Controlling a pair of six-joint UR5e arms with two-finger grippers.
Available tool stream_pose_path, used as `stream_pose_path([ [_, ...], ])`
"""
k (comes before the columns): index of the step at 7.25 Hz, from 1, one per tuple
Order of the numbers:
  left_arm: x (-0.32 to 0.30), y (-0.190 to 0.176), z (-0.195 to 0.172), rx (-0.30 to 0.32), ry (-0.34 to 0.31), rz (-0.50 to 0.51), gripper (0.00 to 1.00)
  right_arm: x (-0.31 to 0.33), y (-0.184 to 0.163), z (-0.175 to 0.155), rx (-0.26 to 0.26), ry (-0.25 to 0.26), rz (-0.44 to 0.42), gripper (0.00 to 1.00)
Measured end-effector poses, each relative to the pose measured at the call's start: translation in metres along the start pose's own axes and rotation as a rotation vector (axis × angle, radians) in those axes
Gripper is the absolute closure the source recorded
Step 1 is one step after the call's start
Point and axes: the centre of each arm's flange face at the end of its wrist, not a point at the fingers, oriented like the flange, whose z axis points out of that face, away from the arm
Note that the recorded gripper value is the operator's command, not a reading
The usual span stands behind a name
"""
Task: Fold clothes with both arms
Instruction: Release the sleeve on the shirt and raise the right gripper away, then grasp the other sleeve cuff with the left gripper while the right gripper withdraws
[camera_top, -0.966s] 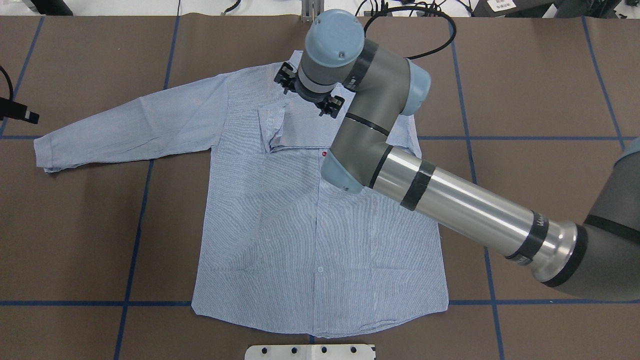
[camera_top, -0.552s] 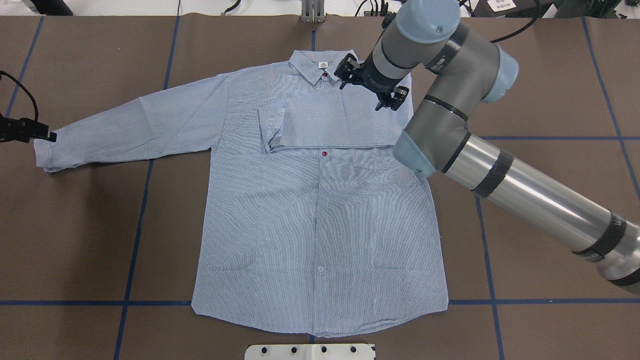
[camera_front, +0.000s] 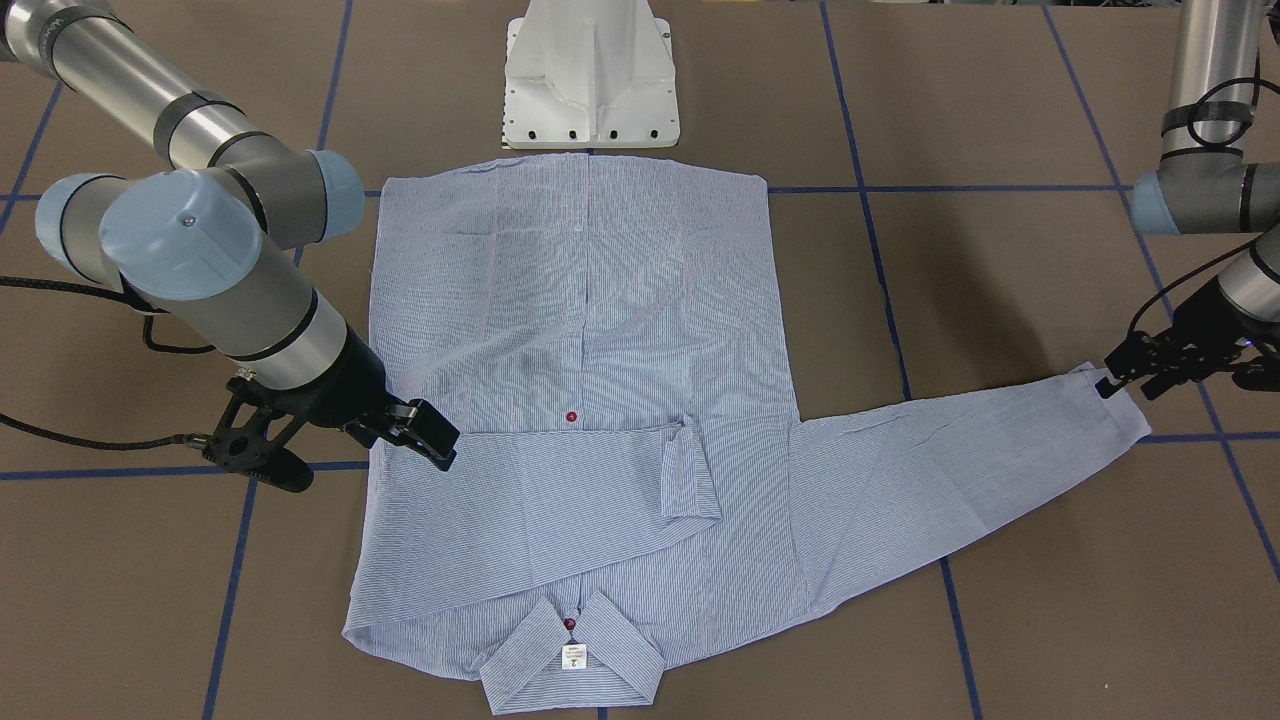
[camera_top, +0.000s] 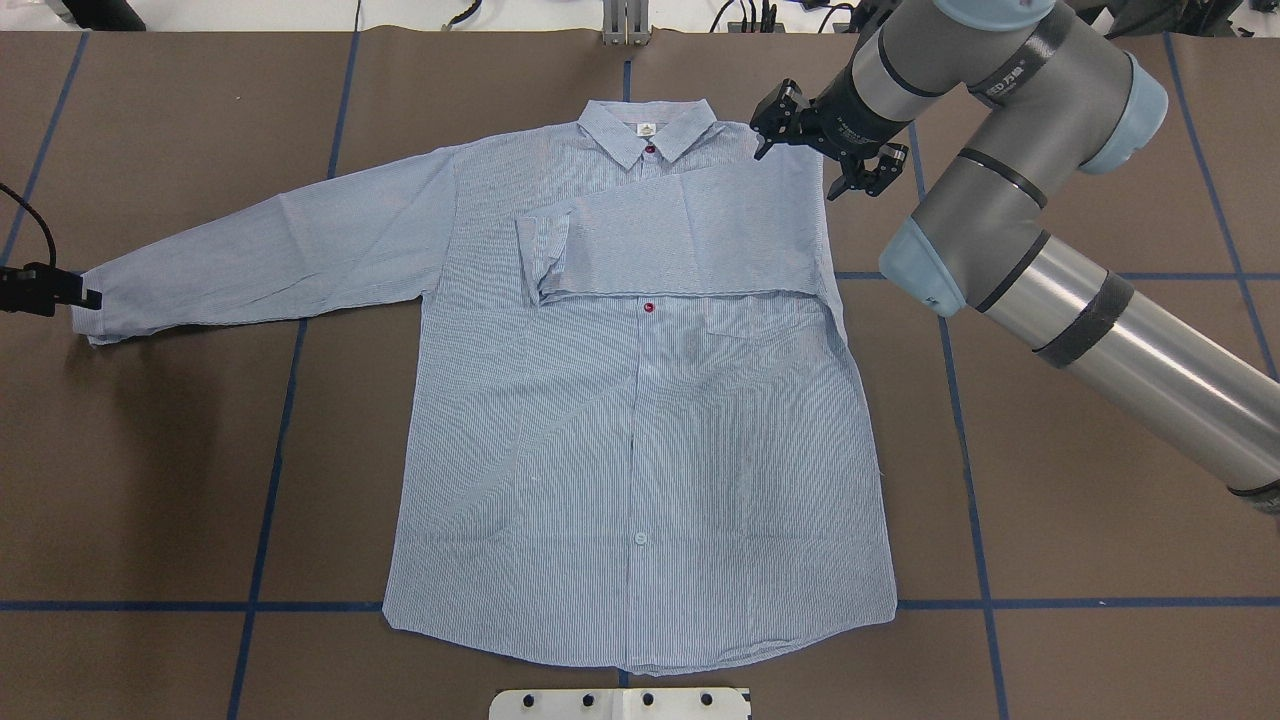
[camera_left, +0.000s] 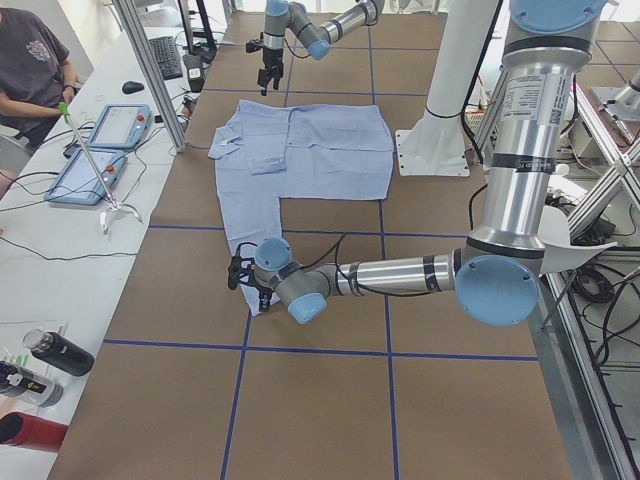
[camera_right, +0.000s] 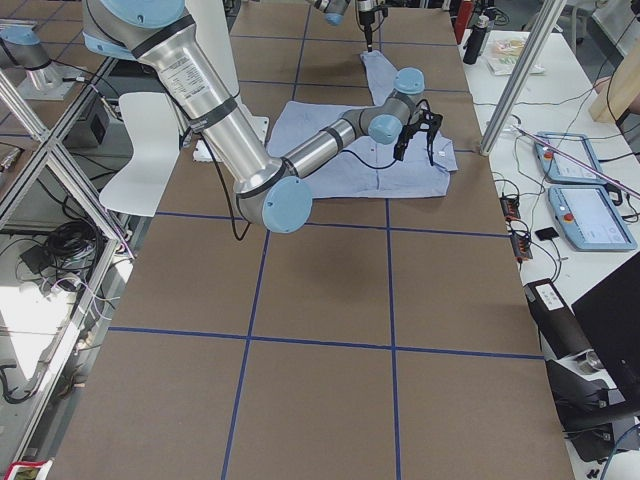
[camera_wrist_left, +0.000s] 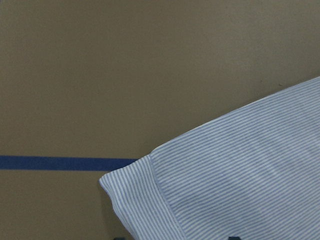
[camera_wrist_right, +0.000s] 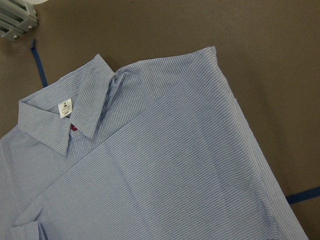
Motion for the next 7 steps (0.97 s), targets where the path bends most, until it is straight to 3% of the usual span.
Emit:
stream_pose_path([
  [2, 0.0, 0.006, 0.004, -0.022, 0.009, -0.002, 0.52, 0.002, -0.005, -0.004, 0.004, -0.001, -0.009, 0.02],
  [3, 0.0, 0.008, 0.005, -0.029, 0.01, -0.002, 0.69, 0.002, -0.006, -0.005, 0.005, -0.002, -0.011, 0.02],
  [4, 0.0, 0.01, 0.007, -0.033, 0.009, -0.001, 1.0, 0.002, -0.006, -0.006, 0.005, -0.002, -0.012, 0.02],
  [7, 0.024, 0.007, -0.004, -0.015, 0.04, -0.012, 1.0, 0.001, -0.006, -0.012, 0.01, -0.009, -0.015, 0.02],
])
